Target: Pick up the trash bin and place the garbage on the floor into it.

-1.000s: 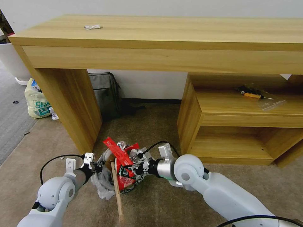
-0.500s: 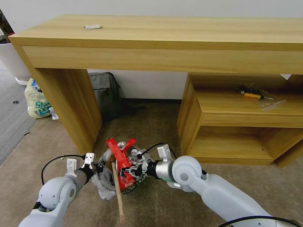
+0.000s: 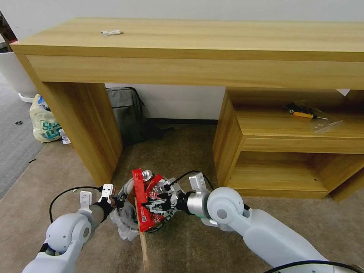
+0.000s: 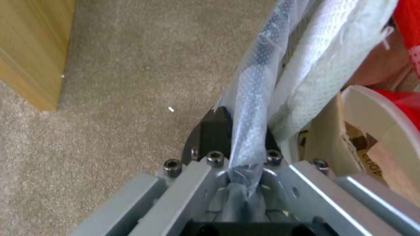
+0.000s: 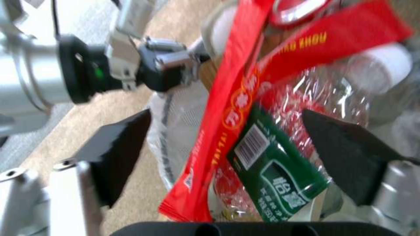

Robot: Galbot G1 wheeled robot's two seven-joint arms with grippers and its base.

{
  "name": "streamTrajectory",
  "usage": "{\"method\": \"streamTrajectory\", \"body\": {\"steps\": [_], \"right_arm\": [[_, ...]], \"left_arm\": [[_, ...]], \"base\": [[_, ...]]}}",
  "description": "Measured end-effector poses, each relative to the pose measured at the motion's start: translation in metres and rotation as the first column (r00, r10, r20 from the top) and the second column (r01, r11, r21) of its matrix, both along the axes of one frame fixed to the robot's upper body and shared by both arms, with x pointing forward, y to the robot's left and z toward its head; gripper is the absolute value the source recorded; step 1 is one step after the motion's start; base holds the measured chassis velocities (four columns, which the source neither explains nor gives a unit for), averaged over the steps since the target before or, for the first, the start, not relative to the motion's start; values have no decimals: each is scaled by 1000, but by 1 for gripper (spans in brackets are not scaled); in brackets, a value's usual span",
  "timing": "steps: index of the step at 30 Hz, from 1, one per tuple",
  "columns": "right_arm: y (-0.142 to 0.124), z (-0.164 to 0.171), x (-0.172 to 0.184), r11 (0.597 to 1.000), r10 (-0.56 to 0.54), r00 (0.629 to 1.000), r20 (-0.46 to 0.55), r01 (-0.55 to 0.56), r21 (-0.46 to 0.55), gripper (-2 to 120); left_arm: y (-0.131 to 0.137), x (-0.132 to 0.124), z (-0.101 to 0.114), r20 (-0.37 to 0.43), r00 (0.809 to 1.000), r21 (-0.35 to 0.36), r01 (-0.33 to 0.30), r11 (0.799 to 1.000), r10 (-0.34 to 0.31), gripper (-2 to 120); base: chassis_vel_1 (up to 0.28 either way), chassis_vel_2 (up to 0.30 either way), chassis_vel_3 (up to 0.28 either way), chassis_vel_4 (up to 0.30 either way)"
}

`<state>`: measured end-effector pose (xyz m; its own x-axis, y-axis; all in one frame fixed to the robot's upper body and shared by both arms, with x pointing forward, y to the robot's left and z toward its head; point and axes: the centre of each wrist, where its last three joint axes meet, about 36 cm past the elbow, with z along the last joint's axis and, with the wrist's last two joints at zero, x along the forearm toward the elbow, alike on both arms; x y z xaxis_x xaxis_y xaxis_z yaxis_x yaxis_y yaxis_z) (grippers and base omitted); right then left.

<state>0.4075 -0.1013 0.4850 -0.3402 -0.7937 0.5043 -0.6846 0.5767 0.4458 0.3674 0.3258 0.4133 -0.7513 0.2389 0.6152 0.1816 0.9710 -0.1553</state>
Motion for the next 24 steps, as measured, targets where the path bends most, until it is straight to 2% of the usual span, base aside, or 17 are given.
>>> {"method": "streamTrajectory", "body": {"steps": [2,7,14,17,22,24], "right_arm": [[-4,7,-3,1000,-3,1000,16,3,13,99],[-14,18,-6,999,-23,999,45,22,26,100],[-31,28,-11,995,-100,984,151,97,25,100],[-36,28,-12,987,-160,959,234,152,52,100],[-37,24,-13,979,-201,933,299,181,94,100],[-40,13,-13,969,-247,889,386,221,111,100]], "left_arm": [[0,-1,0,-1,1000,0,-1,1000,1,0],[0,-1,0,0,1000,0,-2,1000,2,0],[1,0,0,1,1000,-4,-8,1000,8,0],[7,-5,1,0,1000,1,-29,1000,29,0],[11,-9,2,3,999,5,-44,999,44,0],[12,-11,4,7,998,2,-55,998,55,0]], "base": [[0,0,0,0],[0,0,0,0],[0,0,0,0],[0,0,0,0],[0,0,0,0],[0,0,0,0]]}}
